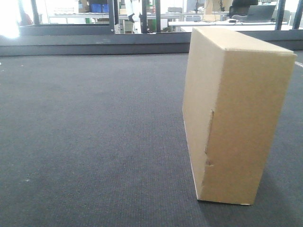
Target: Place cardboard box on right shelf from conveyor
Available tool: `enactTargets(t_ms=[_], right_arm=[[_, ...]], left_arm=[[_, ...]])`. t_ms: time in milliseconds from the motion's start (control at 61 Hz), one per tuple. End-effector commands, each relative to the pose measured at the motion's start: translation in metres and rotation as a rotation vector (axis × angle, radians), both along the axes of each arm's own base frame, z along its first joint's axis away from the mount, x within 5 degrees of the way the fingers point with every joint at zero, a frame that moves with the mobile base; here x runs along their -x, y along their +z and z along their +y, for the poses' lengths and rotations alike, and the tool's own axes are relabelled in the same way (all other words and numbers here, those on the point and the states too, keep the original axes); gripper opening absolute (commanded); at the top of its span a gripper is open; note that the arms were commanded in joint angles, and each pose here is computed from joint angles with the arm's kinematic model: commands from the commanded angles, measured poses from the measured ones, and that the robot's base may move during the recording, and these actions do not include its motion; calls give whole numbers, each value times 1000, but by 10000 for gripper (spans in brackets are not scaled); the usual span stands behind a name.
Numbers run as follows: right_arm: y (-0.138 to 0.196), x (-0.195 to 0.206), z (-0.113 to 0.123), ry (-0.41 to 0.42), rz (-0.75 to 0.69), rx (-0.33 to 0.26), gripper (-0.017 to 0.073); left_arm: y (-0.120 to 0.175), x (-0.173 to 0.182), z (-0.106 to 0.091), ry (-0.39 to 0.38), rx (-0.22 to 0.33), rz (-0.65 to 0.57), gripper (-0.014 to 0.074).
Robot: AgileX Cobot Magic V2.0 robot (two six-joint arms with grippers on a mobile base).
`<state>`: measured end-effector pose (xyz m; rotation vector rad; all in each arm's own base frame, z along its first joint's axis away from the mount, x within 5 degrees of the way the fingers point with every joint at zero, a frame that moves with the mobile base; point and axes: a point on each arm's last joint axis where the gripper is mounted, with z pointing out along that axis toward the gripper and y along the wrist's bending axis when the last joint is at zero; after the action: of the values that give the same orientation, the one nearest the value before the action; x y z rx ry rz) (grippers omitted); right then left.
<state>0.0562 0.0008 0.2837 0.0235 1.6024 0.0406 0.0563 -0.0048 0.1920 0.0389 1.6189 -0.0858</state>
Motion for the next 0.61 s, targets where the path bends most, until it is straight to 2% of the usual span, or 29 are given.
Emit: enactTargets(t_ms=[0, 180, 328, 475, 541, 590], right_arm=[[29, -14, -1, -7, 5, 18, 17], [44, -51, 0, -5, 174, 18, 17], [39, -79, 2, 9, 310, -57, 17], [33, -96, 3, 5, 390, -80, 22], [36, -101, 3, -2, 430, -114, 66], [38, -105, 4, -9, 470, -144, 152]], left_arm=[[6, 0, 1, 6, 12, -84, -116], [6, 0, 1, 6, 12, -84, -116], [6, 0, 1, 6, 12, -84, -116], [6, 0, 1, 6, 12, -84, -115], [6, 0, 1, 6, 12, -84, -116], [6, 0, 1, 6, 12, -84, -116]])
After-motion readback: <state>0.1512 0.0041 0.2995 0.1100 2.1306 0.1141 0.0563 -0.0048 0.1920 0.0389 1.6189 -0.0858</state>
